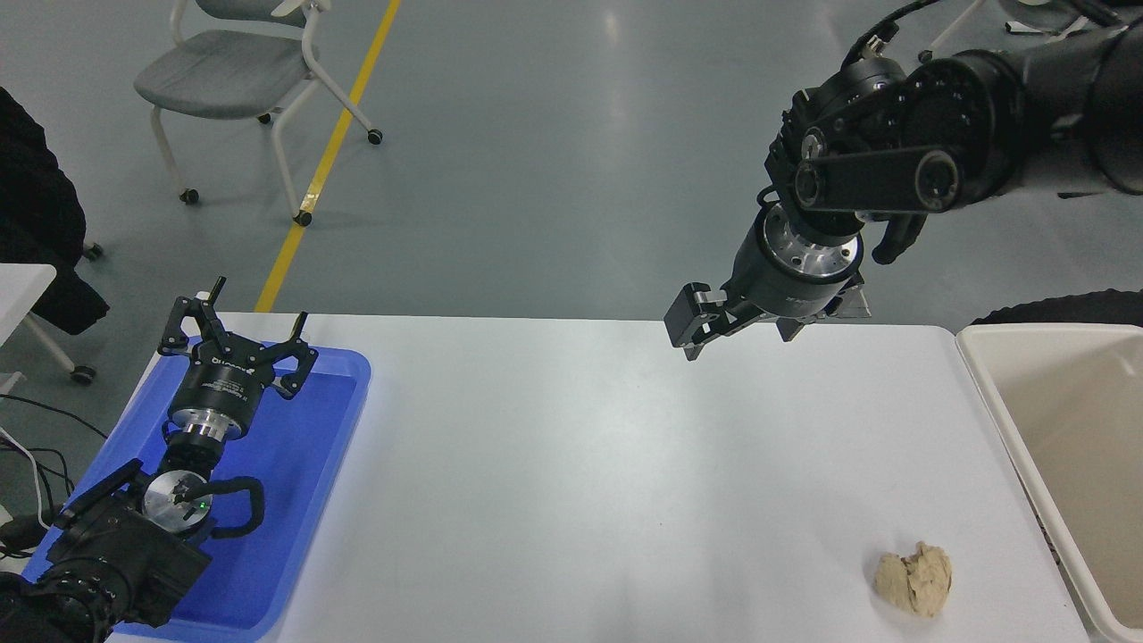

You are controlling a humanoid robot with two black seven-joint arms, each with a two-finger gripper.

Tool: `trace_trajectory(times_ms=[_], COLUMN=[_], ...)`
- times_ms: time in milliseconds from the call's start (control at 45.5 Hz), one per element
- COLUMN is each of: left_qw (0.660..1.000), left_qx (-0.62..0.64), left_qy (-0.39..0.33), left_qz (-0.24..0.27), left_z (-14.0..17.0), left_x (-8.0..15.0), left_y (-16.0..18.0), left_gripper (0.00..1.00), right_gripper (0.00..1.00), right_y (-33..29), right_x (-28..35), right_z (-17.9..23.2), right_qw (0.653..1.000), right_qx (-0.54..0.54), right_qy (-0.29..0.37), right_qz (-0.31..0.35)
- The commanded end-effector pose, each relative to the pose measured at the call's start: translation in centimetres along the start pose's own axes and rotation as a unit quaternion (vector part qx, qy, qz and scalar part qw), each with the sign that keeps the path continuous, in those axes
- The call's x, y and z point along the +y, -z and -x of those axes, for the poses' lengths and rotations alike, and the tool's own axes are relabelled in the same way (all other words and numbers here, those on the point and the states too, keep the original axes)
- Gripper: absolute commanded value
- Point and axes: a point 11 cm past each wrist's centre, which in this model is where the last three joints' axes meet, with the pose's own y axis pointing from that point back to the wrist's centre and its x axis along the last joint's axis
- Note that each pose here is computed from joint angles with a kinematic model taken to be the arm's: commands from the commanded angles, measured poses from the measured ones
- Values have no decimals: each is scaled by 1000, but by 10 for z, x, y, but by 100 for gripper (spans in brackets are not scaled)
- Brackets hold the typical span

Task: Pick up paper ball place in dustbin

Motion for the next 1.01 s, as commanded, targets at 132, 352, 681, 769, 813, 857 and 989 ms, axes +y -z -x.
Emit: trace_trajectory(times_ms=[132,352,681,769,813,857,989], left_qw=[1000,1000,1000,1000,1000,1000,1000], left_qx=[2,1,1,2,1,1,1], left_qy=[0,0,0,1,0,0,0], left_qz=[1,1,1,1,1,1,1], left_z=[0,0,0,1,0,0,0], left_x=[0,0,0,-1,0,0,0], left_y=[0,0,0,1,0,0,0], left_gripper=[100,100,100,100,100,100,100], right_gripper=[100,100,100,100,100,100,100], right_y=[-9,-11,-65,-89,-103,-121,-175], right_x=[-1,-9,-31,-46,-51,-52,-60], right_z=[-1,3,19,30,34,40,69], right_qw=[1000,1000,998,997,997,996,994], right_qx=[0,-3,-24,-54,-56,-58,-66], right_qy=[-6,3,22,26,25,27,40], right_qz=[19,16,50,46,53,59,81])
